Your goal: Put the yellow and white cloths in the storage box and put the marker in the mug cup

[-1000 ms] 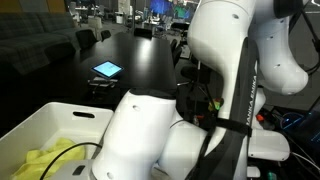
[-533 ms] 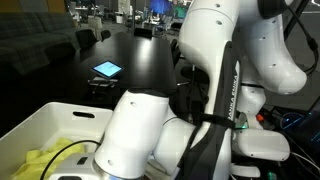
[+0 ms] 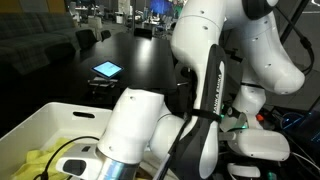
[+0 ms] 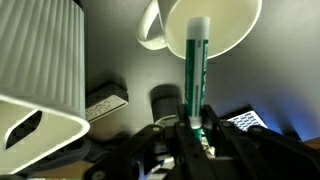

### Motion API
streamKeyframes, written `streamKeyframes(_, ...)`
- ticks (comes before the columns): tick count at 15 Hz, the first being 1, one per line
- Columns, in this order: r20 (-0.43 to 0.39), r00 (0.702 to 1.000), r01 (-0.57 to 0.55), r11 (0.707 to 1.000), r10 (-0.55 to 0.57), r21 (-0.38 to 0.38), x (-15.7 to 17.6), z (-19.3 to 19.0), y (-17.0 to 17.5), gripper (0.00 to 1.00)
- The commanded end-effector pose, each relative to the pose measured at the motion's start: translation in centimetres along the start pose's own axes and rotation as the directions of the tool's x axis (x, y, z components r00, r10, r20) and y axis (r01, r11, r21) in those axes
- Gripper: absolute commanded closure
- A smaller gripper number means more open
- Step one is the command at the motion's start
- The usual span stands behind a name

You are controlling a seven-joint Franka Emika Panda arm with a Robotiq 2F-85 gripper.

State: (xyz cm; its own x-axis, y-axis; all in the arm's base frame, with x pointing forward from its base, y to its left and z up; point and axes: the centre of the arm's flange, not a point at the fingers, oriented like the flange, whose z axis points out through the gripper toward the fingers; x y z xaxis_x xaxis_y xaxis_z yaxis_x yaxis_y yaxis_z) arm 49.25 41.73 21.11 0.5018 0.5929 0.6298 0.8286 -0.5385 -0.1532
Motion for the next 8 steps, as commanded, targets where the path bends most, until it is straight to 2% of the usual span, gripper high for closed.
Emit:
streamKeyframes(1,-0.031,0.999,0.02,1.0,-0.02,0.02,-0.7,-0.5,0.4,0.91)
streamKeyframes(8,-0.019,0.999,0.03,0.999,-0.03,0.023,-2.1,0.1,-0.2,0.91)
